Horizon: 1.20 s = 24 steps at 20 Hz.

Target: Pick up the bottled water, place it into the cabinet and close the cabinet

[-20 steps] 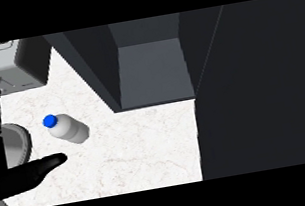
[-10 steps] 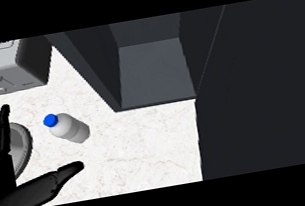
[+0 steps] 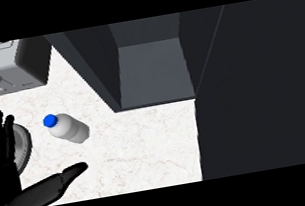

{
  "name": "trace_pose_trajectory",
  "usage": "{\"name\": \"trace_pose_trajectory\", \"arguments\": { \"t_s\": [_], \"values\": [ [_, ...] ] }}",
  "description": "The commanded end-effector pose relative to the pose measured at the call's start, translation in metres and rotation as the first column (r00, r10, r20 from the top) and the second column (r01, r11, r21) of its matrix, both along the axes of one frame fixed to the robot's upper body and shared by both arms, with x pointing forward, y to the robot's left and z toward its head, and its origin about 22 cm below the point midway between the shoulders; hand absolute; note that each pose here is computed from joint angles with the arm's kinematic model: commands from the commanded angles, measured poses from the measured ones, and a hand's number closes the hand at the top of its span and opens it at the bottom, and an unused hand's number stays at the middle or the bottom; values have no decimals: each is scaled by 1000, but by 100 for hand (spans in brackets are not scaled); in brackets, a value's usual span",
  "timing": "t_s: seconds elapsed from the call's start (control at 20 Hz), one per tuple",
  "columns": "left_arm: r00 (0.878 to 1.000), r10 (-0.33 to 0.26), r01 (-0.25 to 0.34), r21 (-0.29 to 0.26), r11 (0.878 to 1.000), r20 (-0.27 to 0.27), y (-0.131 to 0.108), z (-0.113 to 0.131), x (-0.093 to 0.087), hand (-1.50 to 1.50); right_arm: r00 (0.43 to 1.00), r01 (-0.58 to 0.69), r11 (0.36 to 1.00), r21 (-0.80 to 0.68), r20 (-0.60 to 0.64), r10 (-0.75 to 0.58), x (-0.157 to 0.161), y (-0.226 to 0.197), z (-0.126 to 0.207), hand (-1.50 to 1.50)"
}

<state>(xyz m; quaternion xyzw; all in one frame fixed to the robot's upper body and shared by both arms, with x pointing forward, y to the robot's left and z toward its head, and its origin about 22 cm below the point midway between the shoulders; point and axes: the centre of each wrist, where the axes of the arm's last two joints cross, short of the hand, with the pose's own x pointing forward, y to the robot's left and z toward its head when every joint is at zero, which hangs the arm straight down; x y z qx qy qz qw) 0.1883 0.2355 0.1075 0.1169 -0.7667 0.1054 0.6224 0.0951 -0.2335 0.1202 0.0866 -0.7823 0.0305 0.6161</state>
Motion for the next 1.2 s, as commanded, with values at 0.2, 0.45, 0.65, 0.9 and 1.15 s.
{"name": "trace_pose_trajectory", "arguments": {
  "t_s": [0.2,0.45,0.65,0.9,1.15],
  "values": [
    [995,97,-97,26,995,-28,9,-47,18,-150,999,3,1000,-11,40,-3,-29,-4,25,-150],
    [988,144,-143,15,990,-63,47,-74,27,-150,1000,-3,1000,-12,28,3,-37,1,24,-150],
    [987,123,-125,-18,992,-108,31,-111,41,-150,999,-4,1000,-30,50,5,-44,-8,22,-150],
    [987,120,-121,-2,993,-103,53,-142,46,-150,999,6,999,-36,38,-5,-51,-9,18,-150],
    [979,174,-179,-42,983,-109,52,-184,39,-150,999,-5,1000,-26,37,6,-53,-9,20,-150]
  ]
}}
